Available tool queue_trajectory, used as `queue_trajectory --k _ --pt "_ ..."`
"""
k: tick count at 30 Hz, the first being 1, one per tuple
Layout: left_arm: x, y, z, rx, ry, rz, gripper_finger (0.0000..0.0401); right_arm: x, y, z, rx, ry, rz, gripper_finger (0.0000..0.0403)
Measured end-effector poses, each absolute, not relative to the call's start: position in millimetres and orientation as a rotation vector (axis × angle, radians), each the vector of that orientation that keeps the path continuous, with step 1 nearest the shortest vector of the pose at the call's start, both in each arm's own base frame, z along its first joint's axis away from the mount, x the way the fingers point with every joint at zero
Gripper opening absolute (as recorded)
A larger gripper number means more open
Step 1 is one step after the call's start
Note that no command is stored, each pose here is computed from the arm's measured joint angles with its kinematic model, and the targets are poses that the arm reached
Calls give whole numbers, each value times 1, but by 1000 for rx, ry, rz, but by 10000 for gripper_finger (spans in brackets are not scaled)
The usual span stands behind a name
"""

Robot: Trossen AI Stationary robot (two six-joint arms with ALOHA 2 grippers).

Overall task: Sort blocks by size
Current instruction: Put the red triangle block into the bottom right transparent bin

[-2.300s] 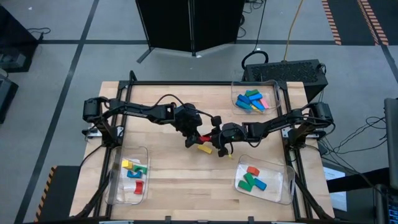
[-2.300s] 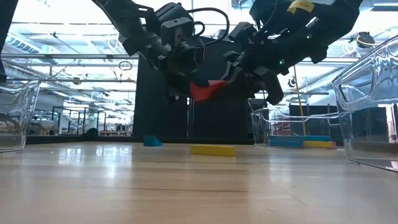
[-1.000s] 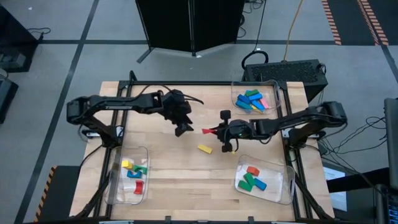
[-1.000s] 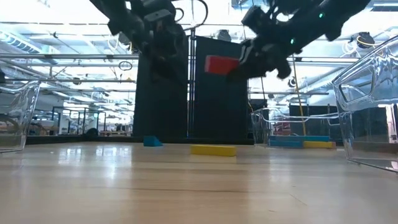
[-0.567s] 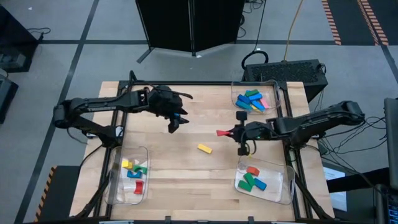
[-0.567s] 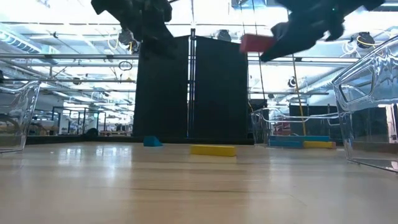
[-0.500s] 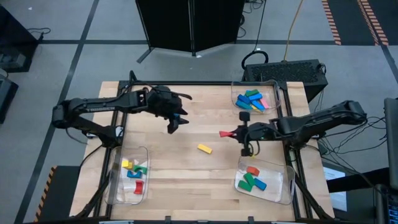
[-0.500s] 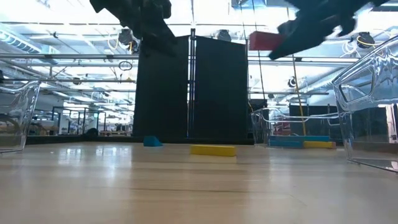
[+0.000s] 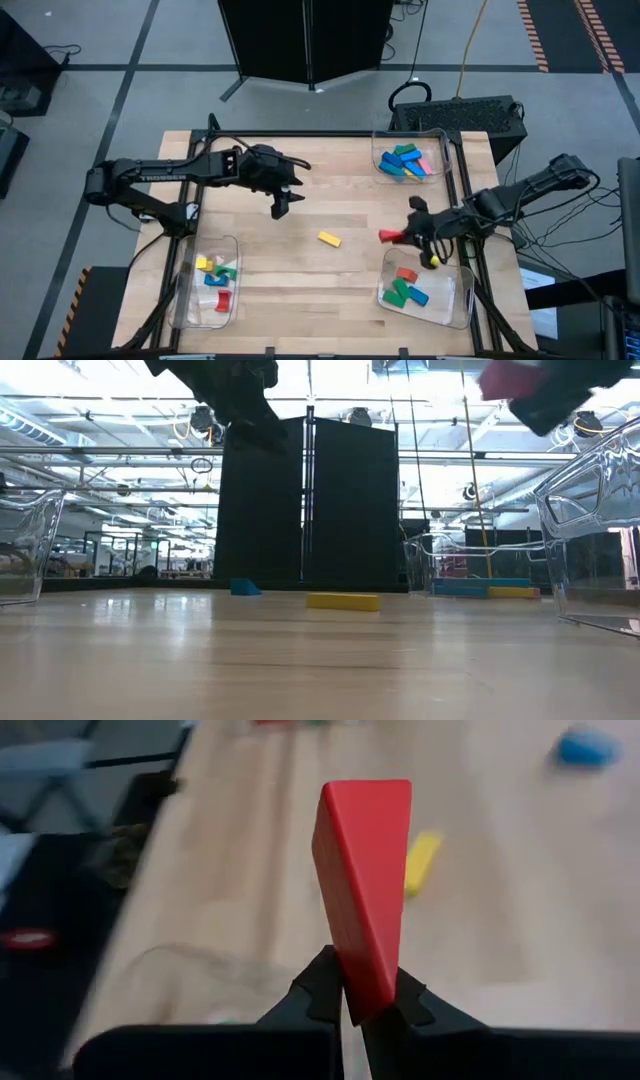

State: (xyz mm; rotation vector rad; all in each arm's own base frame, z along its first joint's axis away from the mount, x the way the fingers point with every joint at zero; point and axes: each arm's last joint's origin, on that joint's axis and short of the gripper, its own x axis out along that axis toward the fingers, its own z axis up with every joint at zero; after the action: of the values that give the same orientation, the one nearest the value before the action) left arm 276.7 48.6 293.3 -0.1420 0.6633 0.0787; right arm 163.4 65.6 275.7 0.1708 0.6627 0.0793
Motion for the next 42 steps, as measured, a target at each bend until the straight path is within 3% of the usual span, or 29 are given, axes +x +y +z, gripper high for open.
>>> queue_trajectory --k 13,31,36,42 --pt "275 46 275 -96 691 56 212 146 116 259 452 884 162 13" --pt "271 46 249 -88 680 77 212 157 174 187 532 1212 -75 16" --pt "272 46 249 -86 668 78 212 158 176 180 558 1251 -126 46" --pt "272 46 249 -87 668 78 212 155 176 178 628 1327 -172 109"
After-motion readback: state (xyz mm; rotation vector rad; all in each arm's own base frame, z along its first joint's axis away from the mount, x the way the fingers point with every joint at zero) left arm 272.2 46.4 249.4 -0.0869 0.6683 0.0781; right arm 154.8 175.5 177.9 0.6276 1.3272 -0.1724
